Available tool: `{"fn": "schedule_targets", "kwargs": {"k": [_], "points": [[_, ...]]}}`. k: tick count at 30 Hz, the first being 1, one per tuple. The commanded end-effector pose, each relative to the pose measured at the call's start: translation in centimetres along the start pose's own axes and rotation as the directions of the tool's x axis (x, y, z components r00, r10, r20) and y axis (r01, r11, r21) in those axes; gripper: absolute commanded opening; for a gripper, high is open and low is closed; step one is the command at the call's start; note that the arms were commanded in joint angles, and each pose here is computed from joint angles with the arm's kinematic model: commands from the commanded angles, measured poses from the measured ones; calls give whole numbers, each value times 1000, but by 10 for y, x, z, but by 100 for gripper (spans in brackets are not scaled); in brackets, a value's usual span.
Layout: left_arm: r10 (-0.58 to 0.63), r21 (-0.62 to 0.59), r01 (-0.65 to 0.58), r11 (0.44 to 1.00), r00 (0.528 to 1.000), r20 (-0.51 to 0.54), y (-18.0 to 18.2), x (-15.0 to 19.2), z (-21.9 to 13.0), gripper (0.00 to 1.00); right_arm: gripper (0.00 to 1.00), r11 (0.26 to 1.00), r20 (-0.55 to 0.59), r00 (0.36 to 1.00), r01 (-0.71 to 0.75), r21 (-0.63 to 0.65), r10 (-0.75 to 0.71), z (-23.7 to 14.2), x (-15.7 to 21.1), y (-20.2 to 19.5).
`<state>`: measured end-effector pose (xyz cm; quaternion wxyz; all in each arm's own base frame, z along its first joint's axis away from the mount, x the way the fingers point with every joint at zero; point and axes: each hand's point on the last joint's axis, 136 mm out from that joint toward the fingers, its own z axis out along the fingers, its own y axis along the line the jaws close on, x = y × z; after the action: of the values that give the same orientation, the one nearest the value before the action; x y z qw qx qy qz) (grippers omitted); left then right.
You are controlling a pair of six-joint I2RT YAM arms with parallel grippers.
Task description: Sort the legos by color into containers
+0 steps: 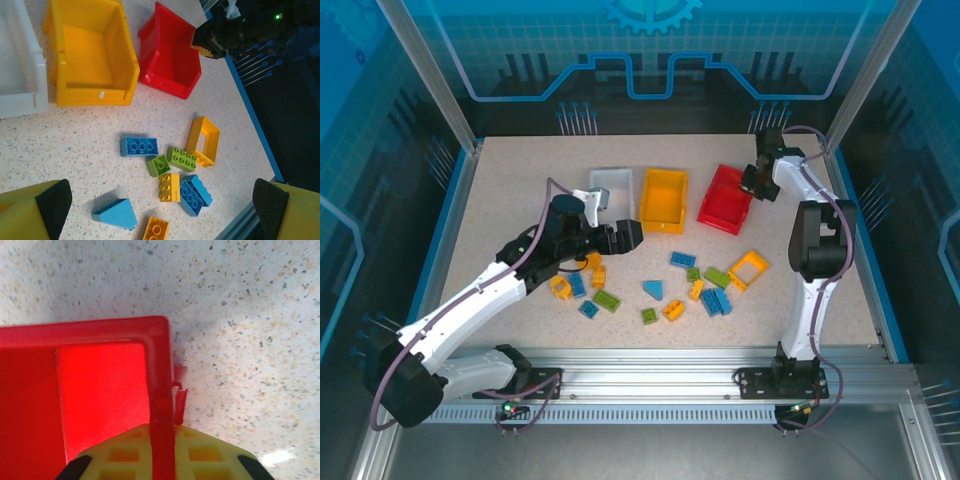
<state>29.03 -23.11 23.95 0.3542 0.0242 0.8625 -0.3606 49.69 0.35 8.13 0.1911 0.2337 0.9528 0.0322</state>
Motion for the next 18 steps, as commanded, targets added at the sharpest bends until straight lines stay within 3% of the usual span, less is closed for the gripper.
{"fn": "schedule_targets", "kwargs": {"k": [1, 10, 18], "points": [[-7, -10, 7, 1000, 1000, -1, 3, 7, -7, 98, 11, 986, -13, 989, 149, 70, -149, -15, 14, -8], [-20, 2, 20, 1000, 999, -29, 3, 22, -9, 98, 11, 949, -24, 949, 314, -20, -314, -17, 34, 26], [-16, 13, 17, 1000, 999, -49, -3, 30, -4, 97, 13, 954, -50, 952, 299, -32, -301, -7, 40, 32]]}}
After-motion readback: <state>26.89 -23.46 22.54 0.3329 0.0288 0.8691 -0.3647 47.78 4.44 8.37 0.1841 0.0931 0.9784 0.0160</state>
